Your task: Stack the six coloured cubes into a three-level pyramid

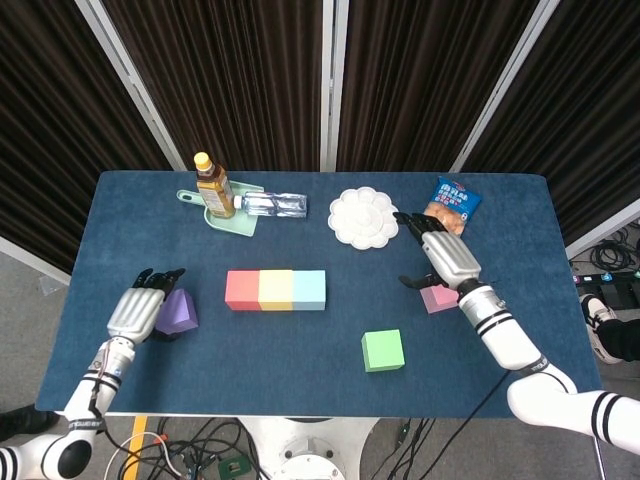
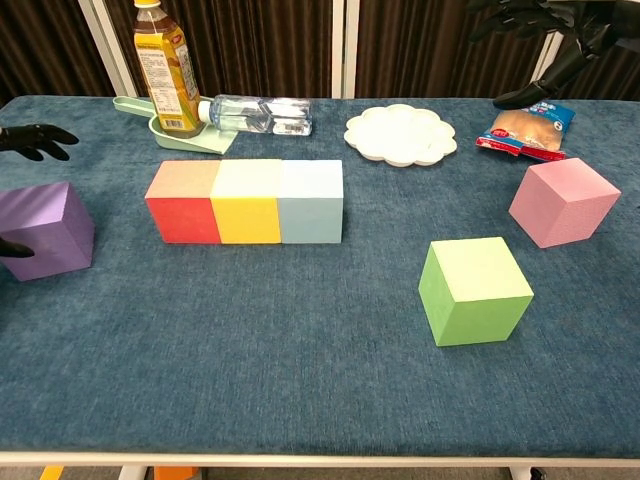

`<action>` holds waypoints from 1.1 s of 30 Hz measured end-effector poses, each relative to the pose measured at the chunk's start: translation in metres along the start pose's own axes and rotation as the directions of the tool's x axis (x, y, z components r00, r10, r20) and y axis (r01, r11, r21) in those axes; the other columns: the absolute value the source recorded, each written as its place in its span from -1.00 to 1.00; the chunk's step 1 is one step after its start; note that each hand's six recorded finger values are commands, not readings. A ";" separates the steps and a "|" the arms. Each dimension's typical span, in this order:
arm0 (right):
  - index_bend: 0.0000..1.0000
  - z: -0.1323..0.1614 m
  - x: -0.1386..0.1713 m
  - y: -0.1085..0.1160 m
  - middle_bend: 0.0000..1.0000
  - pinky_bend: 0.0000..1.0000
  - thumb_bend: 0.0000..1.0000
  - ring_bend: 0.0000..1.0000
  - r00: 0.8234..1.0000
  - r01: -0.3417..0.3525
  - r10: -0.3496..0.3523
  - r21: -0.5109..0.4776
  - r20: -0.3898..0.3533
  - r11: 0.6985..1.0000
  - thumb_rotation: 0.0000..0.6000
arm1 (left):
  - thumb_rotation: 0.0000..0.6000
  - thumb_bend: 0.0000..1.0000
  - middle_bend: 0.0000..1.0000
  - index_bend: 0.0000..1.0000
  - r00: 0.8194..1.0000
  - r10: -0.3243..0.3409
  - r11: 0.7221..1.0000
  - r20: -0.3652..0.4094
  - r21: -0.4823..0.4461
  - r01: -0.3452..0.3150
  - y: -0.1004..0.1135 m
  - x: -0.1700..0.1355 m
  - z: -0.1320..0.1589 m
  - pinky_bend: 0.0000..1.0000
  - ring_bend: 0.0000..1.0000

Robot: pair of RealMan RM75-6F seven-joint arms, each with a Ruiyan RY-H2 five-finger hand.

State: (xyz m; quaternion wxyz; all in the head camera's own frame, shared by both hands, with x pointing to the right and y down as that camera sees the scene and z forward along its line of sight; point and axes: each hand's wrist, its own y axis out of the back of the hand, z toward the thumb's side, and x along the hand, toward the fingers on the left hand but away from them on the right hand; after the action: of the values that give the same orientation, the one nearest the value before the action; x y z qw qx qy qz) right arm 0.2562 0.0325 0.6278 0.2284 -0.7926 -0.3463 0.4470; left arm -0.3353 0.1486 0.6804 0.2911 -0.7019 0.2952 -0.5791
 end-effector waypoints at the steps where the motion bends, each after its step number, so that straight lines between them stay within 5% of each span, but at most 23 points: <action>1: -1.00 -0.001 0.000 0.000 -0.75 -1.00 -0.67 -1.00 1.000 -0.001 0.001 -0.002 0.001 1.000 1.00 | 1.00 -1.00 -0.70 -0.77 1.000 0.009 1.000 -0.011 0.002 -0.009 -0.001 0.001 0.000 -0.85 -0.67; 7: -1.00 -0.006 0.001 -0.002 -0.74 -1.00 -0.67 -1.00 1.000 -0.004 0.004 -0.010 0.009 1.000 1.00 | 1.00 -1.00 -0.56 -0.66 0.998 0.039 0.999 -0.050 0.013 -0.039 -0.003 0.006 -0.005 -0.73 -0.53; 17: -1.00 -0.010 0.002 -0.001 -0.72 -1.00 -0.67 -1.00 1.000 0.002 -0.002 -0.024 0.017 1.000 1.00 | 1.00 -0.93 -0.14 -0.31 0.997 0.057 0.998 -0.042 -0.009 -0.058 -0.006 0.011 -0.005 -0.18 -0.20; 27: -1.00 -0.013 0.006 0.006 -0.72 -1.00 -0.67 -1.00 0.999 0.031 -0.030 -0.045 0.022 0.999 1.00 | 1.00 -0.83 -0.03 -0.22 0.988 0.119 0.993 0.093 0.009 -0.121 0.028 0.013 0.003 -0.18 -0.14; 33: -1.00 -0.016 0.010 0.009 -0.72 -1.00 -0.67 -1.00 0.999 0.044 -0.043 -0.051 0.030 0.998 1.00 | 1.00 -0.83 -0.05 -0.23 0.958 0.183 0.981 0.222 0.027 -0.193 0.068 0.020 0.018 -0.25 -0.15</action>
State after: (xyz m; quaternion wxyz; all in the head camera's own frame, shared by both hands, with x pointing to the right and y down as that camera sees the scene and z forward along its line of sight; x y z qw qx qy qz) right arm 0.2769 0.0329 0.6242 0.2127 -0.7840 -0.3780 0.4441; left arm -0.3194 0.0900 0.6387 0.3923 -0.7228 0.3128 -0.4752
